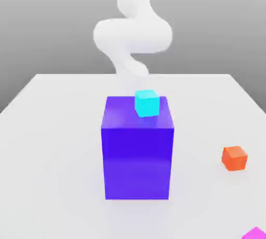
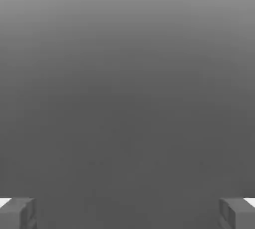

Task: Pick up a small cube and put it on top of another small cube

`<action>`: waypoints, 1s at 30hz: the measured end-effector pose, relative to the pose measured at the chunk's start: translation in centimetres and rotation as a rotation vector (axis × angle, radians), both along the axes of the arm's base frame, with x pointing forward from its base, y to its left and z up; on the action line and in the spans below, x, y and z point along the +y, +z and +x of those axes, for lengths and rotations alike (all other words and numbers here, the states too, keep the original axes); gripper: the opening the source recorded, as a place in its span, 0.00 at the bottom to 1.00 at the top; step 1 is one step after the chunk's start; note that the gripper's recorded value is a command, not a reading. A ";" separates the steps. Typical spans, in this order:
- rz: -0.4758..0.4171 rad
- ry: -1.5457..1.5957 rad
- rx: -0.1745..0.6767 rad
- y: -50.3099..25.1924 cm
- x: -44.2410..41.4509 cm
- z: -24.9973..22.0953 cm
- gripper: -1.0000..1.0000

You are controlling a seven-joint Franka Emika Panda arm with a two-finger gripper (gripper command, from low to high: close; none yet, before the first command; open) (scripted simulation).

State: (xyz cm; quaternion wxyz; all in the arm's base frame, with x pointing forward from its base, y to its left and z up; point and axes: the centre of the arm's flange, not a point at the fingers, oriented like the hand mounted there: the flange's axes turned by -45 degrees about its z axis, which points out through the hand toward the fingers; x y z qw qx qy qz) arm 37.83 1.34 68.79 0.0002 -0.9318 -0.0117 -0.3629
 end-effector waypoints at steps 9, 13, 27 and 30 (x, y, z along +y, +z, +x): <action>-0.068 0.131 0.205 -10.5 6.0 9.9 0.50; -0.097 0.194 0.292 -16.1 9.1 13.0 0.50; -0.185 0.429 0.596 -39.2 20.2 16.9 0.50; -0.201 0.480 0.661 -44.6 22.4 16.1 0.50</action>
